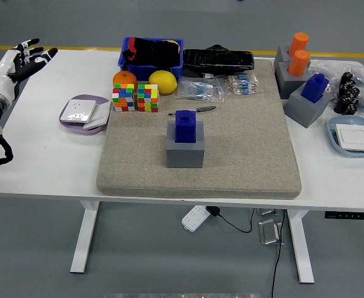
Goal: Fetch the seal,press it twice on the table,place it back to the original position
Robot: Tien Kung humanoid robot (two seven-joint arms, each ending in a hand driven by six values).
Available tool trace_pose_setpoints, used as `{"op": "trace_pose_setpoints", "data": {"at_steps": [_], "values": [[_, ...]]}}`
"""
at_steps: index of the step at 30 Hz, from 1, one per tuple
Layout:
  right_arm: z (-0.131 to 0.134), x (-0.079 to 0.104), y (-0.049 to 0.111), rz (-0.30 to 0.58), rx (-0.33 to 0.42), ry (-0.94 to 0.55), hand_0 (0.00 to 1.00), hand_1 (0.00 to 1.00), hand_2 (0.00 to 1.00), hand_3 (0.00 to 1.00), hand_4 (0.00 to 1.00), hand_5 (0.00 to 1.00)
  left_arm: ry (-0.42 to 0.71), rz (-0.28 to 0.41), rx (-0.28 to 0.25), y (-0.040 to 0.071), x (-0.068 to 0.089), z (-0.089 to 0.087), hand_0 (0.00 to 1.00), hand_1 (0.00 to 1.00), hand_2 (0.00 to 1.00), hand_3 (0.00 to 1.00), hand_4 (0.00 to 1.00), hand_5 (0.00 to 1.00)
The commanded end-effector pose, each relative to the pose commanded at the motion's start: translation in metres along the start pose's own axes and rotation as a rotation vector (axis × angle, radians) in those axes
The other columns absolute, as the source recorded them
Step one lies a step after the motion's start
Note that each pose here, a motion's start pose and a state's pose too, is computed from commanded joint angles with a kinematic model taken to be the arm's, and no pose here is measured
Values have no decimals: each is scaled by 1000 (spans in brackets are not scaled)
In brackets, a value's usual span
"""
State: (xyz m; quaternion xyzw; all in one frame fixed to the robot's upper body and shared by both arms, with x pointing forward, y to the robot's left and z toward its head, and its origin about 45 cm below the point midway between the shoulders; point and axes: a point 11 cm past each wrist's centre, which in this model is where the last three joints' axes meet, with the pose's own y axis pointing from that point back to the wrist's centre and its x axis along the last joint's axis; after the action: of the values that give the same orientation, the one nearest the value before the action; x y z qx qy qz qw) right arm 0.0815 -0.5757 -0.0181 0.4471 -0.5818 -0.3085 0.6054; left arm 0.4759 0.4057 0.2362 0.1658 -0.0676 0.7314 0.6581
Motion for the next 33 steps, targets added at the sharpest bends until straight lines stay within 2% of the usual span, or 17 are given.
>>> {"op": "trace_pose_setpoints", "data": {"at_steps": [33], "values": [[2,0,0,-1,-3,3,832,741,737,709,798,598,-3,-9,12,1,-4,-3,959,901,887,919,883,458]]}}
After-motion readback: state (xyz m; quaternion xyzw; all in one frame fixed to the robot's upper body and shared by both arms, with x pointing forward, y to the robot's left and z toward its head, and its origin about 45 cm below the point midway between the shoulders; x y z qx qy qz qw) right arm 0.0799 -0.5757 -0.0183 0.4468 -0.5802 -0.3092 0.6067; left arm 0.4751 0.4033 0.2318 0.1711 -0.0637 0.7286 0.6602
